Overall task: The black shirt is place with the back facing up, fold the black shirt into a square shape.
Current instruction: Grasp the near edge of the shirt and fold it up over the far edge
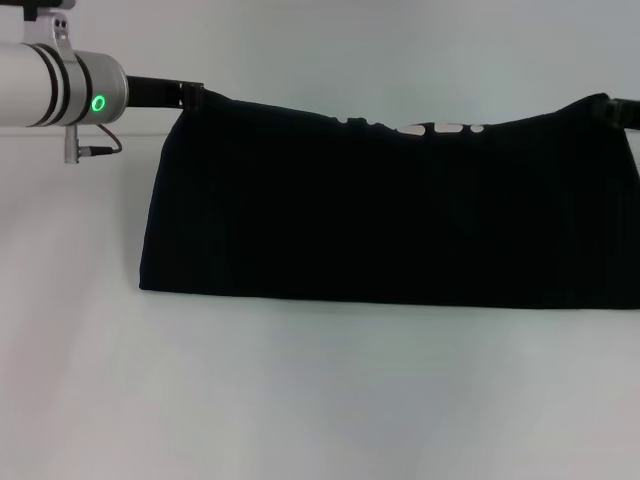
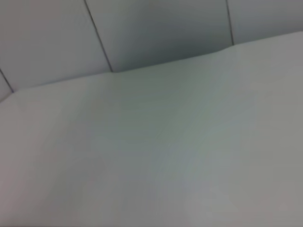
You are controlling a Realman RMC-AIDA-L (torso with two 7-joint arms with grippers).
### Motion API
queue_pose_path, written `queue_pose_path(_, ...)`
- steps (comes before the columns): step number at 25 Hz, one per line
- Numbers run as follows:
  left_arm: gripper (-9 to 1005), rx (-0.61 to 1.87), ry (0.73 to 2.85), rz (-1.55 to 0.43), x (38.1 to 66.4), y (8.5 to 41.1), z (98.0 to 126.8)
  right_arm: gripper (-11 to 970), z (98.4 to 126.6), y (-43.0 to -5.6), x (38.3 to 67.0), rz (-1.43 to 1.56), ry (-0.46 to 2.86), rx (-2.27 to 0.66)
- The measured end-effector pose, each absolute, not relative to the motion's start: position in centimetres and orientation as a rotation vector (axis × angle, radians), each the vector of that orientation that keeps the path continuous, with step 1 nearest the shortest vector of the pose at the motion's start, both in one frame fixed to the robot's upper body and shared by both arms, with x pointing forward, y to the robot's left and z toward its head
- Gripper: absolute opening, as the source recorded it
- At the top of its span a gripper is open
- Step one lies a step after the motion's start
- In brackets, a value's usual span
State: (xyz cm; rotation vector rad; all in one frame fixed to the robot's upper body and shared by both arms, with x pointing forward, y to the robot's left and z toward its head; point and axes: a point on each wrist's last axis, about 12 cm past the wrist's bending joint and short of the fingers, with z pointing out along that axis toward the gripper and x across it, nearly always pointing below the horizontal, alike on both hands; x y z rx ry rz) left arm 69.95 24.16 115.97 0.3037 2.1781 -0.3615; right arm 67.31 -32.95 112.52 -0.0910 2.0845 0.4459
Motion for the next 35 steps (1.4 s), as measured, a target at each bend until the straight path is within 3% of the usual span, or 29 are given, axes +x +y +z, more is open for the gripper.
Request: queue_pose_path(35, 1, 0.272, 2.158, -0.279, 70.2, 23.9, 114.7, 121, 112.3, -31.1, 68.8, 0.311, 2.07, -0.08)
